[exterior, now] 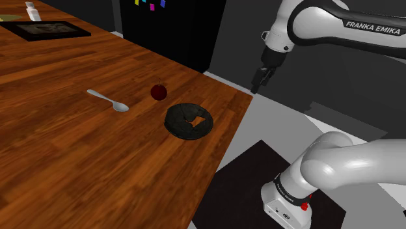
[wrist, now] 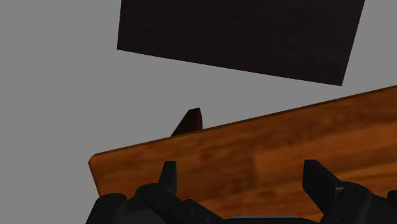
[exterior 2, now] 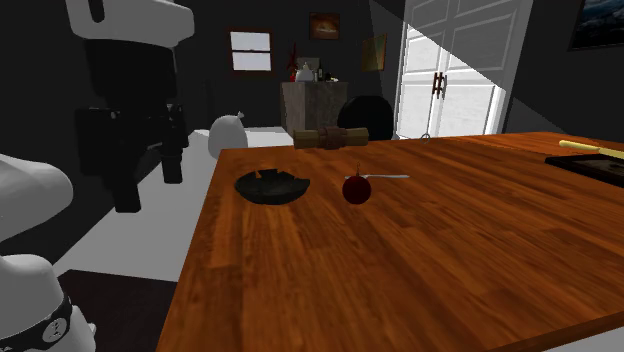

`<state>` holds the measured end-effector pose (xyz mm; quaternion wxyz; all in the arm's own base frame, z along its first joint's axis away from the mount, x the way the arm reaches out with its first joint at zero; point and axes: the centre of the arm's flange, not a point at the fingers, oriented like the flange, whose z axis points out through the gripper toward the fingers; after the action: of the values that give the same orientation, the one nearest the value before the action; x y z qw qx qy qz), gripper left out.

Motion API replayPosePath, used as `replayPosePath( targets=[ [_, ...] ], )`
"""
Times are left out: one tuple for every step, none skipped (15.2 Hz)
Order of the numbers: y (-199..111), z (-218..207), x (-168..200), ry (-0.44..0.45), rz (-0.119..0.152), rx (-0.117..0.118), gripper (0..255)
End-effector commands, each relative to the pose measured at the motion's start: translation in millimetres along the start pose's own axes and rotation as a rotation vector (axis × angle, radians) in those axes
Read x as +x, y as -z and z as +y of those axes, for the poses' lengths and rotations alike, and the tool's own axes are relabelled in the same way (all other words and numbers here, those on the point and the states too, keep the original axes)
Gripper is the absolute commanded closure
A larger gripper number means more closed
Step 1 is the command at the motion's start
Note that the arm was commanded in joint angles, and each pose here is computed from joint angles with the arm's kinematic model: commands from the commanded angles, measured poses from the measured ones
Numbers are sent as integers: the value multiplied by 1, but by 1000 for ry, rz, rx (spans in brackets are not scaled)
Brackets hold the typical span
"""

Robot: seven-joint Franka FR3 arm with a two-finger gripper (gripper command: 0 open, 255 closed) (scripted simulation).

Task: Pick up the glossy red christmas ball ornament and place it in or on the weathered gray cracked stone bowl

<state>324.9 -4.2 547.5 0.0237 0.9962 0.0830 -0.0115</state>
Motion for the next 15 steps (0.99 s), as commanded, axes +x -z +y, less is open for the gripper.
replayPosePath(
  targets=[
    [0,0,0,0,0,0,0],
    [0,-8,12,8,-6,-4,0],
    [0,-16,24,15,-13,-7,0],
    [0,-24,36,23,-19,-11,0],
    [0,-33,47,30,-26,-15,0],
    [0,-41,59,38,-32,-18,0],
    [-1,-49,70,45,-38,-22,0],
    [-1,-58,82,53,-45,-26,0],
    [-2,-66,93,61,-51,-29,0],
    [-2,-75,105,68,-58,-33,0],
    [-3,-84,116,76,-64,-37,0],
    [-4,-93,127,83,-70,-40,0],
    [-5,-102,139,91,-77,-44,0],
    [-6,-111,150,99,-83,-48,0],
    [-7,-120,161,106,-90,-51,0]
  ],
)
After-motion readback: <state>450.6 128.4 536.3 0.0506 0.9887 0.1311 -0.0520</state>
